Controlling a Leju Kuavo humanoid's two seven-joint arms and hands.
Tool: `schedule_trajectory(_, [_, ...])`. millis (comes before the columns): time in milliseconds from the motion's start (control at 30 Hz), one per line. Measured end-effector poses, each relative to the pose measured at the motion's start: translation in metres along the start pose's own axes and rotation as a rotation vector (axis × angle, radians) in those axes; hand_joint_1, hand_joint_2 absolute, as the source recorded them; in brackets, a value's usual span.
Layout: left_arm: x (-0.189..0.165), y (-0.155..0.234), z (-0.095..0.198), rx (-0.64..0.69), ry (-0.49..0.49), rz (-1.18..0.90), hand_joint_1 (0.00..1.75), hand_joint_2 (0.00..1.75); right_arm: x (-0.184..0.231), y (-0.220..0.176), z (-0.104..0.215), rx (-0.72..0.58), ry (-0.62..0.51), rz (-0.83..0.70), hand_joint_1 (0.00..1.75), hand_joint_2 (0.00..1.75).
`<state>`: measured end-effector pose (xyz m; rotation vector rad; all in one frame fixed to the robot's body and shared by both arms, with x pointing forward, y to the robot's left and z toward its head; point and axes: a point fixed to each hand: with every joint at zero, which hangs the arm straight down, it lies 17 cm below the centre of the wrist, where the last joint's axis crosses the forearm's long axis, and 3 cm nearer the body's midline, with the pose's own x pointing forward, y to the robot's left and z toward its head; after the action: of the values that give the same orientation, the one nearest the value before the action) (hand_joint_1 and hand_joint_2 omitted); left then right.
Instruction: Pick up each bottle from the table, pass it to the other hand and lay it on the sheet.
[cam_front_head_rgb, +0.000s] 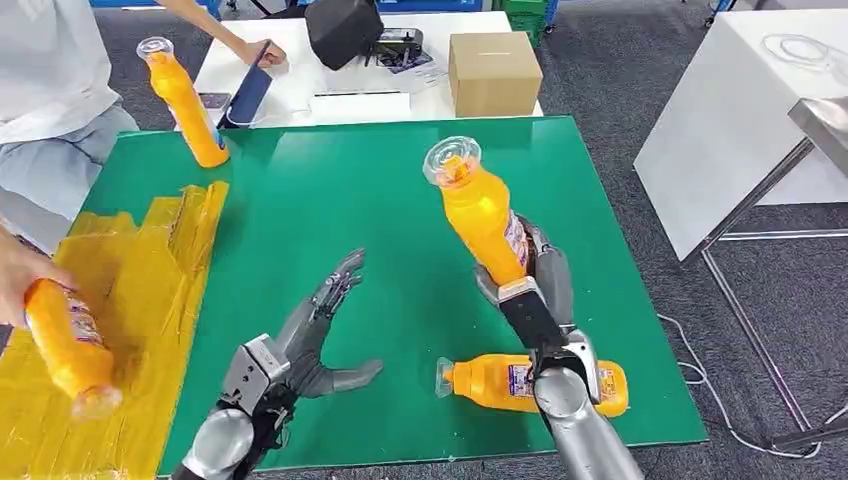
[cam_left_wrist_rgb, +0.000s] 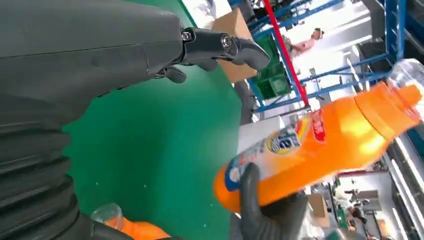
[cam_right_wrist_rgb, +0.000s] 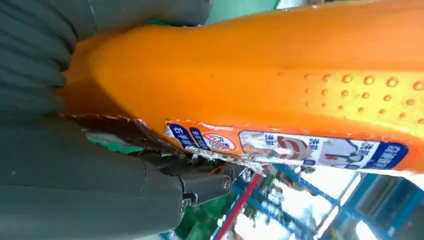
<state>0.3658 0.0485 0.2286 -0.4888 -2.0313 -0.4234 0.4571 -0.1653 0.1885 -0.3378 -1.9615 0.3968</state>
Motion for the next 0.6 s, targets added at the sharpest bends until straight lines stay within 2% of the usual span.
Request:
schedule_trajectory(300, [0.009, -0.007, -0.009, -0.023, -0.009, 0.057, 0.00, 1.75, 0.008, 0.090, 0.024, 0.230, 0.023, -0.081, 1.71, 1.75])
schedule_trajectory(367, [0.009, -0.008, -0.011, -0.024, -0.006, 0.062, 0.00, 1.75, 0.011, 0.105, 0.028, 0.265, 0.022, -0.090, 1.73, 1.75])
schedule_trajectory(400, [0.008, -0.007, -0.012, -0.024, -0.002, 0.067, 0.00, 1.75, 0.014, 0.112, 0.029, 0.284, 0.017, -0.090, 1.68, 1.75])
schedule_trajectory(600, [0.002, -0.003, -0.016, -0.015, 0.029, 0.095, 0.00, 1.75, 0.034, 0.152, 0.042, 0.375, -0.023, -0.084, 1.73, 1.75])
